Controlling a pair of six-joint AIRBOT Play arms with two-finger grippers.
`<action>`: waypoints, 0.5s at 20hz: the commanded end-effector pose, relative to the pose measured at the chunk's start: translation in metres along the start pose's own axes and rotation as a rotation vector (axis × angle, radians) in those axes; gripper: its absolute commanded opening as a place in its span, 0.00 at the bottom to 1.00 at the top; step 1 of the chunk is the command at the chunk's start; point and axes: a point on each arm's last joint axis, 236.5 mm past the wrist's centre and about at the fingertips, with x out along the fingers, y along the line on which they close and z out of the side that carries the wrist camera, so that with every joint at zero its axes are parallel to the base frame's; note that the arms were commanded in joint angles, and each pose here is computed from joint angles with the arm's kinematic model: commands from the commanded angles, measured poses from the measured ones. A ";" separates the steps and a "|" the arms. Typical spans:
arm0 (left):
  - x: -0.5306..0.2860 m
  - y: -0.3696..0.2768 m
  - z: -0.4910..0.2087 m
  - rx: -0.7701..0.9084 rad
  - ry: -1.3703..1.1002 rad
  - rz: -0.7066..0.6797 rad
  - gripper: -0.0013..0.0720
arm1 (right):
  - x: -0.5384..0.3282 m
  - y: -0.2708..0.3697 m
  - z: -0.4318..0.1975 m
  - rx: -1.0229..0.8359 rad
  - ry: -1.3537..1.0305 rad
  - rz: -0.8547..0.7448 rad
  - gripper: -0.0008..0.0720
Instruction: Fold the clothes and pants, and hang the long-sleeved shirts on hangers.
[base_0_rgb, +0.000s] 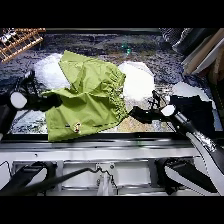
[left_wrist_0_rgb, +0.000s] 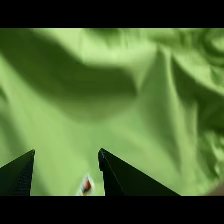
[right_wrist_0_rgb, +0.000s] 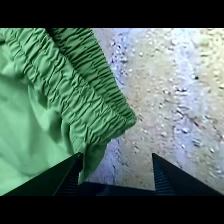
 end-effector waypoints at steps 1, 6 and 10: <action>-0.001 -0.004 -0.041 -0.060 0.030 -0.068 0.56 | 0.011 -0.003 0.004 0.072 -0.011 0.011 0.73; -0.014 -0.001 -0.067 -0.042 0.054 -0.072 0.56 | 0.025 0.010 0.003 0.072 -0.039 0.034 0.73; -0.021 0.032 -0.097 -0.009 0.164 0.064 0.62 | 0.039 0.014 -0.004 0.073 -0.029 0.030 0.73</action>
